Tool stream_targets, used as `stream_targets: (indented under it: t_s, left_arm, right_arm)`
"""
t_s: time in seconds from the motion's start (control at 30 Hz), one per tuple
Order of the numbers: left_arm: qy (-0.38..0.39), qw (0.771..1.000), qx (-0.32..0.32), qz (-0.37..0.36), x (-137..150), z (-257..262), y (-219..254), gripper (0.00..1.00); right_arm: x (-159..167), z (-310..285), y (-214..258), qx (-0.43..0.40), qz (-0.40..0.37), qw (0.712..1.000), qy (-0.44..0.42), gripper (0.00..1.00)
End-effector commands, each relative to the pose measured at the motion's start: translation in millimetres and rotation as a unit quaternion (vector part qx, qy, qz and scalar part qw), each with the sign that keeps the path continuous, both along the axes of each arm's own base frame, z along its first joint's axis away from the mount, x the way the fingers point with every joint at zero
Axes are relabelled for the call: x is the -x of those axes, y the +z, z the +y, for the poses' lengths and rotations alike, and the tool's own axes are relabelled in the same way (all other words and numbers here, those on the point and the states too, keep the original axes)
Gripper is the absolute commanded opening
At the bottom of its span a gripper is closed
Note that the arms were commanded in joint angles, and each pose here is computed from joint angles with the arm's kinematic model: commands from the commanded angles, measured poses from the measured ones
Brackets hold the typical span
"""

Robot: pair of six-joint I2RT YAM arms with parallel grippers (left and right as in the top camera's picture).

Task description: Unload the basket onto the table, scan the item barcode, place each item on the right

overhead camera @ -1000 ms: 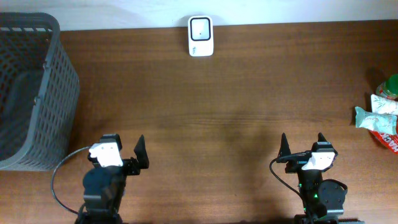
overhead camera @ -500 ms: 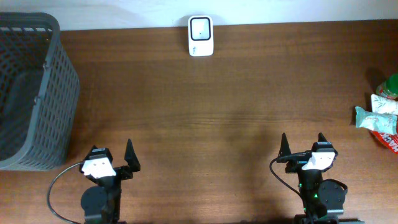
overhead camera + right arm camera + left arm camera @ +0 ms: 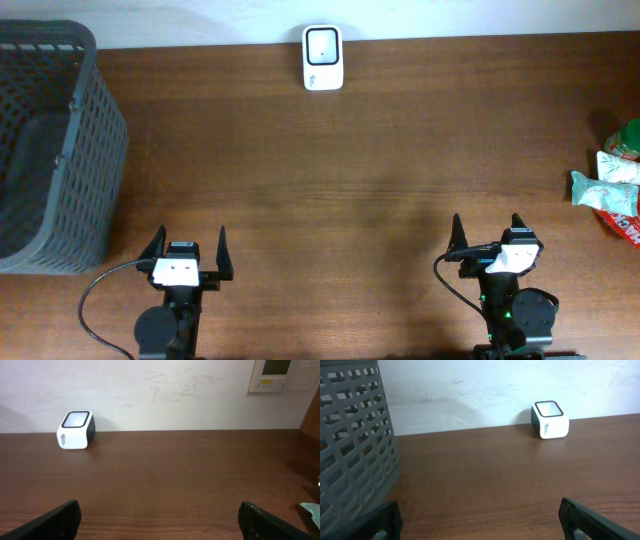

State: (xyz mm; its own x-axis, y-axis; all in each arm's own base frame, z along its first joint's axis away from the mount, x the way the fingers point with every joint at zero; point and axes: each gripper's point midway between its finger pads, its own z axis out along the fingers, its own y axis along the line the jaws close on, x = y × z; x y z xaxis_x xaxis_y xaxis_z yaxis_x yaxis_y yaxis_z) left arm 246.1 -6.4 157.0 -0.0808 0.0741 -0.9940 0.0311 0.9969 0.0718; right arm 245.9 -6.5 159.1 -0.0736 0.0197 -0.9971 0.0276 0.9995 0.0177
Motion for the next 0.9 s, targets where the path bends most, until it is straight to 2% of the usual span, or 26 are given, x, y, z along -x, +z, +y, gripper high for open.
stream_targets:
  t_s: [0.0,0.87]
  left_arm:
    - [0.012,0.998,0.055,-0.001,0.3,4.4,-0.8,0.99]
    - [0.023,0.997,0.068,-0.001,0.2,9.0,-0.8,0.99]
  right_arm:
    - [0.0,-2.5,-3.6,0.003,0.003,1.0,-0.006,0.99]
    - [0.0,-2.5,-3.6,0.003,0.003,1.0,-0.006,0.98]
